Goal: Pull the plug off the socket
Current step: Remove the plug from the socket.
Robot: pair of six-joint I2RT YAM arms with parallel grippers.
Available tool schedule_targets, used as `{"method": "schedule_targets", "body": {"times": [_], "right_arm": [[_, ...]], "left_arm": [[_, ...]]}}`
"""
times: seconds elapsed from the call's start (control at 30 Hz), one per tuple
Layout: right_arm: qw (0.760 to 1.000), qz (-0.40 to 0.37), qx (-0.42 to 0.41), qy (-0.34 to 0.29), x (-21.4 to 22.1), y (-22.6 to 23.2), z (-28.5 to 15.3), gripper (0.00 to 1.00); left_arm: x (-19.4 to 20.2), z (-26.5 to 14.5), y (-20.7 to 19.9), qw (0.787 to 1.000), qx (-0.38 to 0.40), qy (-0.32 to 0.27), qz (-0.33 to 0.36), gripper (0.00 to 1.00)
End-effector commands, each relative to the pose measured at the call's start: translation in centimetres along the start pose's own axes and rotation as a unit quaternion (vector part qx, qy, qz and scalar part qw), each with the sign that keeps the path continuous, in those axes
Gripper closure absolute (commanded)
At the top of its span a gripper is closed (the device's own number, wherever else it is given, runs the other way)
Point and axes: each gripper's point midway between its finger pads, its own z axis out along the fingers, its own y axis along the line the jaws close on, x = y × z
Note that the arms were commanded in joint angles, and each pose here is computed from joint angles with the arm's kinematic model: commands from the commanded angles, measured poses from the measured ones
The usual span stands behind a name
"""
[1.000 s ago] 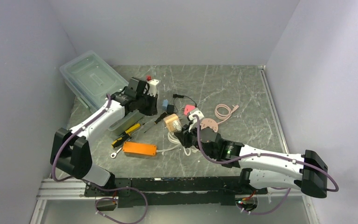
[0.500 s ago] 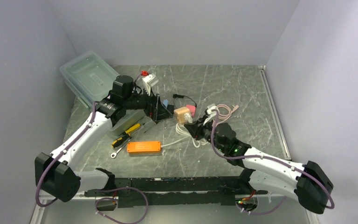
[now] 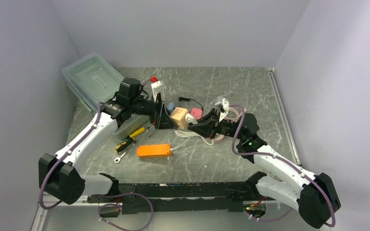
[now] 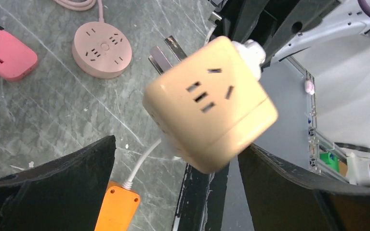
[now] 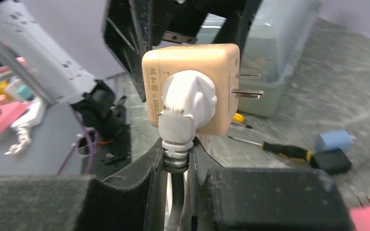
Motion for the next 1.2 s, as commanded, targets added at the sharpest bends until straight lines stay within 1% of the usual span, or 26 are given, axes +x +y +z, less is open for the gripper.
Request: {"method": "schedule_targets", "body": {"times": [0.0, 0.1, 0.2, 0.3, 0.43, 0.57, 0.63, 0.73, 0.87, 1.03, 1.17], "right_arm": [[0.982, -0.047, -0.176, -0.049, -5.1, 5.8, -0.7, 1.0], [0.979, -0.041, -0.201, -0.017, -3.9, 5.9, -0.5, 1.0], [0.98, -0.055, -0.19, -0.007, -3.2, 5.5, -0.6, 1.0], [0.979, -0.056, -0.194, 0.014, -2.7, 5.7, -0.9, 1.0], [0.976, -0.053, -0.212, 0.025, -2.6, 6.2, -1.1, 1.0], [0.975, -0.047, -0.216, 0.032, -2.5, 6.2, -1.0, 1.0], [0.981, -0.046, -0.188, 0.026, -2.4, 5.4, -0.7, 1.0], [0.994, -0.066, -0.092, -0.007, -3.1, 2.7, -0.4, 1.0], [0.995, -0.091, 0.006, -0.027, -3.3, 0.0, -0.8, 1.0], [0.992, -0.115, 0.044, -0.012, -2.1, -0.9, -0.2, 1.0], [0.986, -0.145, 0.084, 0.004, -1.0, -1.4, 0.8, 1.0]], "left_arm": [[-1.2, -1.7, -3.3, 0.997, 0.031, -0.017, 0.073, 0.0], [-0.9, -1.5, -4.0, 0.996, 0.064, -0.012, 0.054, 0.0], [-0.6, -1.4, -5.1, 0.992, 0.116, -0.004, 0.046, 0.0], [-0.2, -1.2, -4.5, 0.993, 0.098, 0.004, 0.059, 0.0], [0.5, -1.2, -5.0, 0.989, 0.082, 0.002, 0.121, 0.0], [1.4, -0.7, -4.6, 0.988, 0.056, 0.013, 0.141, 0.0], [1.8, -0.3, -4.6, 0.989, 0.061, 0.023, 0.133, 0.0], [1.8, 0.2, -3.9, 0.993, 0.052, 0.04, 0.093, 0.0], [1.7, 1.0, -3.3, 0.997, 0.057, 0.049, 0.029, 0.0], [1.4, 2.0, -3.1, 0.995, 0.088, 0.039, -0.02, 0.0], [1.5, 2.6, -2.0, 0.996, 0.071, 0.042, -0.042, 0.0]]}}
